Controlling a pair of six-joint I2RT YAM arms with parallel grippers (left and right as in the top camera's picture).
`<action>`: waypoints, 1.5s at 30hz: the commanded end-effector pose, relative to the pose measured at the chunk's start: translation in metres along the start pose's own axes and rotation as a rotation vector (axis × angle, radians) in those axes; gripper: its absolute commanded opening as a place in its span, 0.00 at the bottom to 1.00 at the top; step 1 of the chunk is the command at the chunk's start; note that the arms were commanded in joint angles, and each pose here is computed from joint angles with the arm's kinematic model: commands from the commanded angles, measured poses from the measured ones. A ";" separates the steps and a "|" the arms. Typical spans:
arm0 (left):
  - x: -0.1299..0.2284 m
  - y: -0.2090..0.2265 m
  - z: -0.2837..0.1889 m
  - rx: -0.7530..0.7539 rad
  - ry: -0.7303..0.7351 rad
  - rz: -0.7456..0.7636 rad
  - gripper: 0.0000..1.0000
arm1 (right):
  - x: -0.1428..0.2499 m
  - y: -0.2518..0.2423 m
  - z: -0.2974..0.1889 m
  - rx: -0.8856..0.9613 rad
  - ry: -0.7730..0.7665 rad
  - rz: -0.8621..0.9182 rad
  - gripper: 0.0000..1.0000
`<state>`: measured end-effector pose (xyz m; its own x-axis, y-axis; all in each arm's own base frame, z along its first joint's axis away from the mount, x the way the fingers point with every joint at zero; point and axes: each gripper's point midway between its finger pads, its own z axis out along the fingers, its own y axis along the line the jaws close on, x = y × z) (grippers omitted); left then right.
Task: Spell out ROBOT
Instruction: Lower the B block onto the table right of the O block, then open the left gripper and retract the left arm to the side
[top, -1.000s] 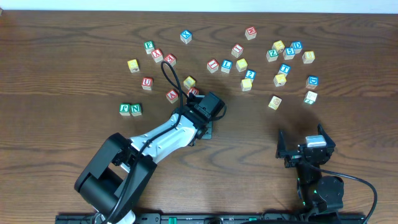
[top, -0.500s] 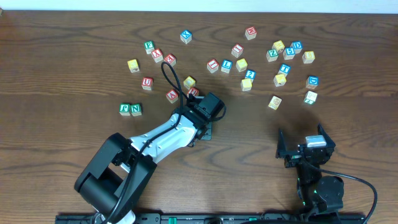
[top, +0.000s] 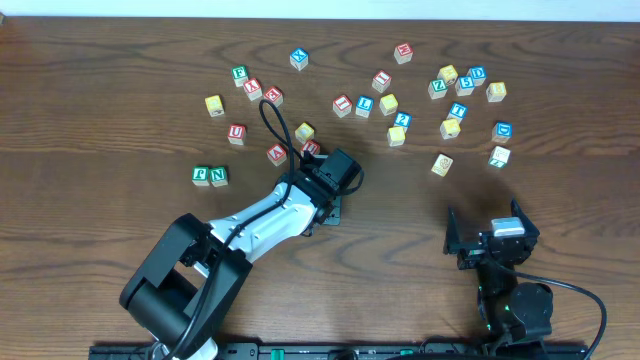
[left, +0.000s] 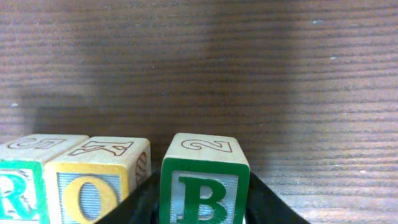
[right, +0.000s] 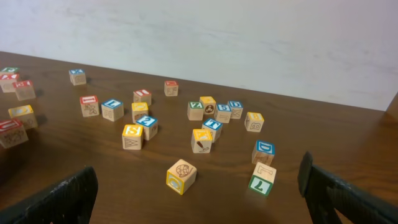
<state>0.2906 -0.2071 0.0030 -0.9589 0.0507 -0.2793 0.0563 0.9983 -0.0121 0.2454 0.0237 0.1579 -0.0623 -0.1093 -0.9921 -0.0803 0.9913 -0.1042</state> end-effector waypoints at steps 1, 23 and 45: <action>0.007 0.005 0.005 -0.018 0.023 -0.002 0.41 | 0.000 -0.001 0.000 0.002 -0.001 -0.010 0.99; -0.013 -0.007 -0.022 0.047 -0.039 0.035 0.41 | 0.000 -0.001 0.000 0.002 -0.001 -0.010 0.99; -0.050 0.095 -0.208 -0.046 -0.474 0.057 0.79 | 0.000 -0.001 0.000 0.002 -0.001 -0.010 0.99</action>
<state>0.2796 -0.1422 0.1937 -0.7603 0.0979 -0.6422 0.1360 0.9907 -0.0099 0.2454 0.0237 0.1579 -0.0623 -0.1093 -0.9921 -0.0803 0.9913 -0.1042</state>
